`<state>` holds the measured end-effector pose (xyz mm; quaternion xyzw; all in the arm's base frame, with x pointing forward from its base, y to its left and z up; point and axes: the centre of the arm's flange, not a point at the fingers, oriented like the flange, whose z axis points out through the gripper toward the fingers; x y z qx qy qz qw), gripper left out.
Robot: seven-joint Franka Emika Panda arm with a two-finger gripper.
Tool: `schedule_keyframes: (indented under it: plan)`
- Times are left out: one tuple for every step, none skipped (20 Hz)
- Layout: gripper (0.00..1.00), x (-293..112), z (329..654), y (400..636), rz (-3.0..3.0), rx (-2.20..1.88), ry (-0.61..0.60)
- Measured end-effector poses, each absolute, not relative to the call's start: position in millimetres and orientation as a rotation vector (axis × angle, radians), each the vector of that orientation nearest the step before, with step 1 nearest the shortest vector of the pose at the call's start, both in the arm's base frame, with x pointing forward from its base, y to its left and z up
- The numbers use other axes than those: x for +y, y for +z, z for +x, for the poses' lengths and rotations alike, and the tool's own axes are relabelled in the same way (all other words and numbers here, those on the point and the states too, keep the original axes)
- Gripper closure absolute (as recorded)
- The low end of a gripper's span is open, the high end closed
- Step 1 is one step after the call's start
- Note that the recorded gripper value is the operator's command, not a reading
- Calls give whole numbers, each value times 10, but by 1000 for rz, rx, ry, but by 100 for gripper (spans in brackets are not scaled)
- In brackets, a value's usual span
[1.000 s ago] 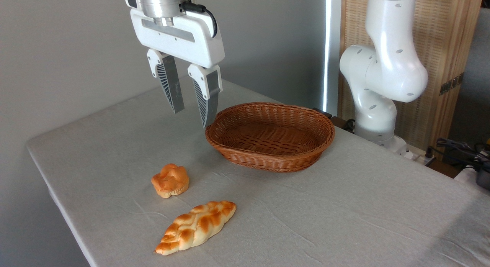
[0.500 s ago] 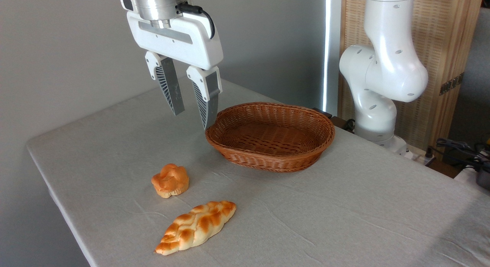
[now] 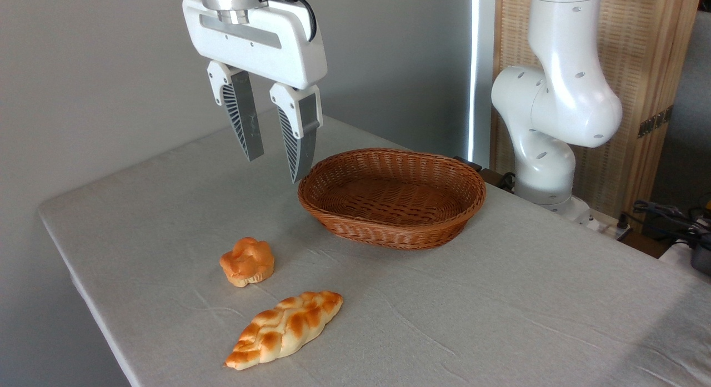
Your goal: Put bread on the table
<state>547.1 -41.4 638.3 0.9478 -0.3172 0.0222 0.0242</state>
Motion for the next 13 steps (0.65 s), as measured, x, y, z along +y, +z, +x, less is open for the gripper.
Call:
schedule_keyframes:
  plan:
    - [0, -423, 5470, 6387, 2931, -987, 70]
    - [0, -436, 5470, 6389, 2930, -991, 70]
    - [0, -447, 5469, 6390, 2929, -994, 71]
    - [0, -453, 5469, 6391, 2928, -998, 71]
    - [0, -457, 5469, 6392, 2925, -1009, 71]
    - [0, -457, 5469, 6393, 2919, -1027, 72]
    - [0, -454, 5469, 6393, 2914, -1041, 73]
    - [0, -450, 5470, 6393, 2911, -1050, 73]
    - [0, -446, 5470, 6394, 2910, -1054, 73]
    - [0, -444, 5470, 6393, 2910, -1054, 73]
    - [0, -444, 5470, 6394, 2910, -1054, 73]
    - [0, -444, 5471, 6394, 2910, -1054, 73]
    - [0, -444, 5471, 6395, 2910, -1054, 74]
